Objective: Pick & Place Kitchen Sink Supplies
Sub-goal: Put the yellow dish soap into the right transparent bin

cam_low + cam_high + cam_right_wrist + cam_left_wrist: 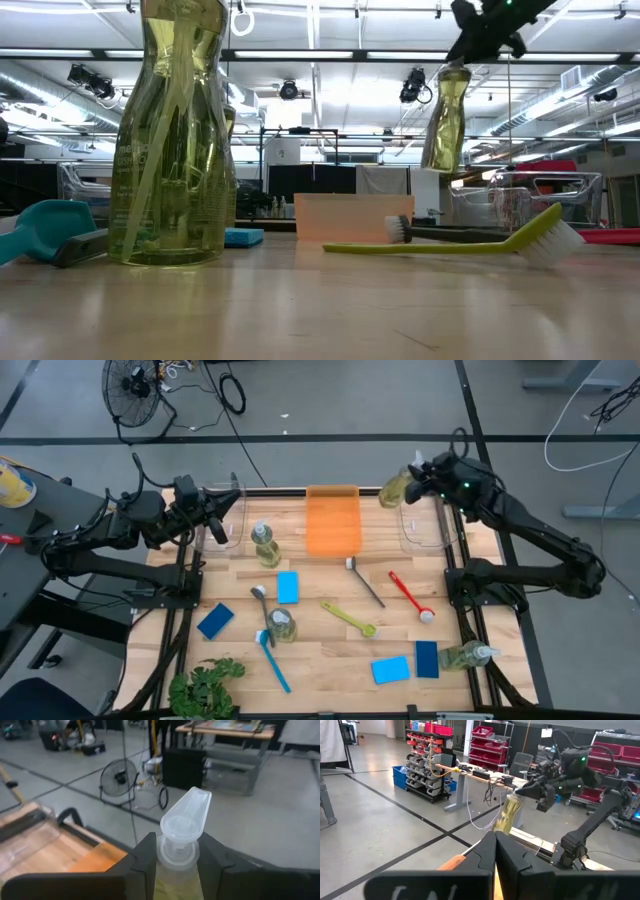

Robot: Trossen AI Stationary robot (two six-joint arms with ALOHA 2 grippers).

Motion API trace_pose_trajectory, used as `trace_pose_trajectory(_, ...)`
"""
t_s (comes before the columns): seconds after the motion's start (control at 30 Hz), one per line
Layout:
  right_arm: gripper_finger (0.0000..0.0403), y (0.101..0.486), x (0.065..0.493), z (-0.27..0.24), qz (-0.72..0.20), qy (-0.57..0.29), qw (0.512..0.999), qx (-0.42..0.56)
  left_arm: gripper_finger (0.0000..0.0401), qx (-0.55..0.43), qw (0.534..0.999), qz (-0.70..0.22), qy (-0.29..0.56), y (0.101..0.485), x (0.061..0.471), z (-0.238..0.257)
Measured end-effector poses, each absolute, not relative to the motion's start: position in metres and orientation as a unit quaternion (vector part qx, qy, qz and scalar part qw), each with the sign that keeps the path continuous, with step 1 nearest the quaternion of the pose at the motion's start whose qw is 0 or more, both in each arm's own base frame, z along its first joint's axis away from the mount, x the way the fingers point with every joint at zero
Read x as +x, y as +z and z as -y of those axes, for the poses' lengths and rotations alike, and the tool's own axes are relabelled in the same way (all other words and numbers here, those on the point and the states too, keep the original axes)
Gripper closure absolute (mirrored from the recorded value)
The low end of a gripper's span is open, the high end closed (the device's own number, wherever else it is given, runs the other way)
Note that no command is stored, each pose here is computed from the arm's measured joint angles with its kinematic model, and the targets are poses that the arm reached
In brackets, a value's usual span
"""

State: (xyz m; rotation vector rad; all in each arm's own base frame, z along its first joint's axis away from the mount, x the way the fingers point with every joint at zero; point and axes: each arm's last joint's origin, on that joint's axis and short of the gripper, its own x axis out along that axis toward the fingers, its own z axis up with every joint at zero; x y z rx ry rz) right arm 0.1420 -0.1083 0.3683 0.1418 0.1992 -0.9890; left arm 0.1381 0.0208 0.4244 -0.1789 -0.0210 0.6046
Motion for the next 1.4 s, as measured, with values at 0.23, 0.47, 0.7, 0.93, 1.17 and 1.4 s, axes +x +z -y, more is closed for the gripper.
trace_pose_trajectory(0.23, 0.0305, 0.376, 0.125, 0.101, -0.074, -0.525, 0.846, 0.056, 0.0389, -0.088, 0.951, 0.011, 0.297, 0.425, 0.138, -0.021)
trace_pose_trajectory(0.47, 0.0305, 0.373, 0.115, 0.097, -0.097, -0.572, 0.813, 0.049, 0.0389, -0.088, 0.951, 0.011, 0.297, 0.424, 0.138, -0.021)
trace_pose_trajectory(0.7, 0.0305, 0.367, 0.109, 0.096, -0.114, -0.618, 0.775, 0.062, 0.0389, -0.088, 0.951, 0.011, 0.297, 0.425, 0.138, -0.021)
trace_pose_trajectory(0.93, 0.0305, 0.364, 0.106, 0.097, -0.124, -0.655, 0.743, 0.053, 0.0389, -0.088, 0.951, 0.011, 0.297, 0.424, 0.138, -0.021)
trace_pose_trajectory(1.17, 0.0305, 0.351, 0.114, 0.101, -0.140, -0.638, 0.755, 0.056, 0.0389, -0.088, 0.948, 0.011, 0.305, 0.424, 0.138, -0.021)
trace_pose_trajectory(1.4, 0.0305, 0.329, 0.123, 0.108, -0.115, -0.647, 0.752, 0.056, 0.0389, -0.088, 0.948, 0.011, 0.305, 0.424, 0.138, -0.021)
